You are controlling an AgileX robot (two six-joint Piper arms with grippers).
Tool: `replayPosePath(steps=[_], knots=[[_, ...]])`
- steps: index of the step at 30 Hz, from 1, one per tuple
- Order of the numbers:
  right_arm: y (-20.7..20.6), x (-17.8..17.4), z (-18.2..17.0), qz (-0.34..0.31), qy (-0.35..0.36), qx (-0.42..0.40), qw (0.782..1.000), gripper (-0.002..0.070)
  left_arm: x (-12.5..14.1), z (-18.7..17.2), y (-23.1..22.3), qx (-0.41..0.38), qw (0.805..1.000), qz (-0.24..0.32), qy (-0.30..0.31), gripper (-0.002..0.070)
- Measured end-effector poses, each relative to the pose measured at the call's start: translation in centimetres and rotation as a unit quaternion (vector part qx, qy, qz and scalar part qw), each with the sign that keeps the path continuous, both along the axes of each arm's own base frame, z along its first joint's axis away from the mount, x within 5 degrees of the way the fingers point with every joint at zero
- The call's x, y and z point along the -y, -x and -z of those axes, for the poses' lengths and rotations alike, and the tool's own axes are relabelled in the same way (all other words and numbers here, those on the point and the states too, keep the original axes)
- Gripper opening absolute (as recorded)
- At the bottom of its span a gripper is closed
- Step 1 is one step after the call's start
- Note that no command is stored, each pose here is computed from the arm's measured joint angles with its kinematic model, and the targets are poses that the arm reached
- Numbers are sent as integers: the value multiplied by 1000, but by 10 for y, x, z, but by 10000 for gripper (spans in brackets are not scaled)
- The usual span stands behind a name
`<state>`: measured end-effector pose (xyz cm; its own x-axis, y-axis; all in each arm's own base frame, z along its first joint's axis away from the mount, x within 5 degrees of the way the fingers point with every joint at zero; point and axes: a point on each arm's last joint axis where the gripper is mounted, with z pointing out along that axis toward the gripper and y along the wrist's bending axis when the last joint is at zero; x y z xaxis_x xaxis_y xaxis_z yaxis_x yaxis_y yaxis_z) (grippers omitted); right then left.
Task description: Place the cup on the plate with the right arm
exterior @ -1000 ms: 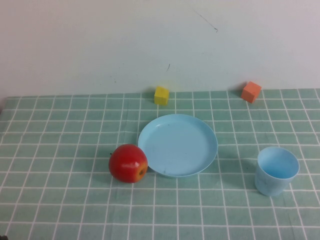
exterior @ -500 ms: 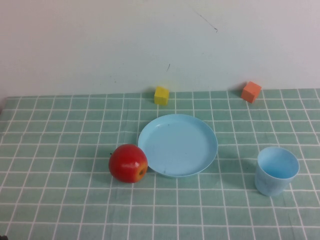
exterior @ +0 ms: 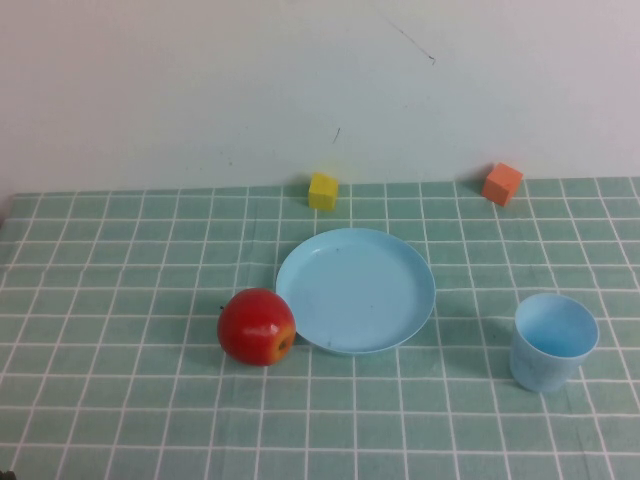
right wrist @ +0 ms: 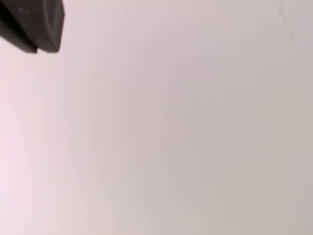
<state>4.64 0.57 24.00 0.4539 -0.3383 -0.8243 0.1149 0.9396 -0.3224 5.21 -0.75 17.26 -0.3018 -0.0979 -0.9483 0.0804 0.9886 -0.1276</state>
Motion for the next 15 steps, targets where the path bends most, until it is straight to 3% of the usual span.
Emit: replayPosePath(steps=[6, 11, 15], knots=[[14, -2, -20, -21, -9, 131, 991, -3, 0, 0, 0, 0, 1000, 0, 0, -3], [17, 1, -26, -21, -38, 152, 987, -3, 0, 0, 0, 0, 1000, 0, 0, -3], [24, 2, -58, -9, -38, 142, 989, -3, 0, 0, 0, 0, 1000, 0, 0, -3]])
